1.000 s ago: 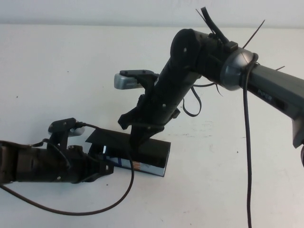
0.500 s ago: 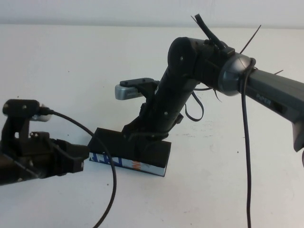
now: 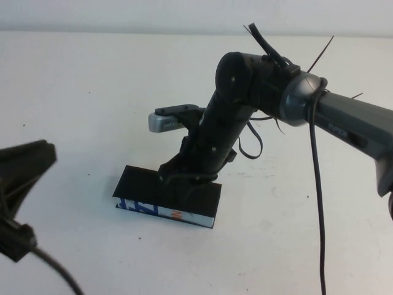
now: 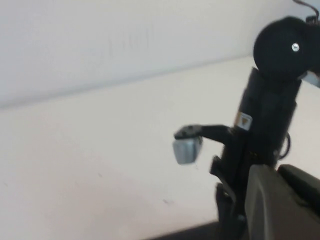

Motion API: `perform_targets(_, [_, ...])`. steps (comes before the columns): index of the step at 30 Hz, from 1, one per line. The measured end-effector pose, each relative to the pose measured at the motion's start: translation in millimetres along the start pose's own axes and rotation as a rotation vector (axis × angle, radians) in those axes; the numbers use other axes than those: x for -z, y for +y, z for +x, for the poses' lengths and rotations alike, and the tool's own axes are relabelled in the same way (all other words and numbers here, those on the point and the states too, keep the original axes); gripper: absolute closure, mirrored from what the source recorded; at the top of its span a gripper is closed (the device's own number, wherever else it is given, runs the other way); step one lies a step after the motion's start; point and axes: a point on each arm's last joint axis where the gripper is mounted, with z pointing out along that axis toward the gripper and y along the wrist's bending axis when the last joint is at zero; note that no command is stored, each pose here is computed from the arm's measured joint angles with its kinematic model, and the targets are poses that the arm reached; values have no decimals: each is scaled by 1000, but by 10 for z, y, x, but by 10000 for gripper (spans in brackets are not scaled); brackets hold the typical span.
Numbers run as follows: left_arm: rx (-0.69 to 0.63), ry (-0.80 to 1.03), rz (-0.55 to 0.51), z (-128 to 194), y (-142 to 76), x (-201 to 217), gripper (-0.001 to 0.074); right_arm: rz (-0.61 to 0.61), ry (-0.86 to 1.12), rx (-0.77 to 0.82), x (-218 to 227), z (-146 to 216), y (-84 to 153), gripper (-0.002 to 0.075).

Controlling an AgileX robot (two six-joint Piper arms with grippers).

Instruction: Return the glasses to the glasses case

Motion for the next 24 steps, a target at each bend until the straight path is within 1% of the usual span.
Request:
perform_targets(2, [-64,-82,-55,-52,-27,167,738,9,-22,20,116,11,75,737])
perform_targets(6, [-110,-252,-194,-50,-24,446,738,34,-120,87,586,78,361,737])
perform_targets(8, [-112,-321,-262,21,-7,555,738,47,-181,121,881,157,550,737])
perform_targets(11, [-105,-372,-326,197,19,637,738,75,-243,152,1219,361,812,737])
perform_targets(14, [-93,-380,-357,380,46,649,738,118,-272,158,1458,656,1018,737])
perform_targets(18, [-94,-355,-375,596,73,618,738,170,-326,149,1722,1198,1202,737])
perform_targets(21, [-80,-318,-395,756,117,562,738,167,-374,133,1837,1643,1232,737])
perform_targets(24, [-61,-279,-422,926,166,509,738,164,-439,110,1884,2099,1176,737])
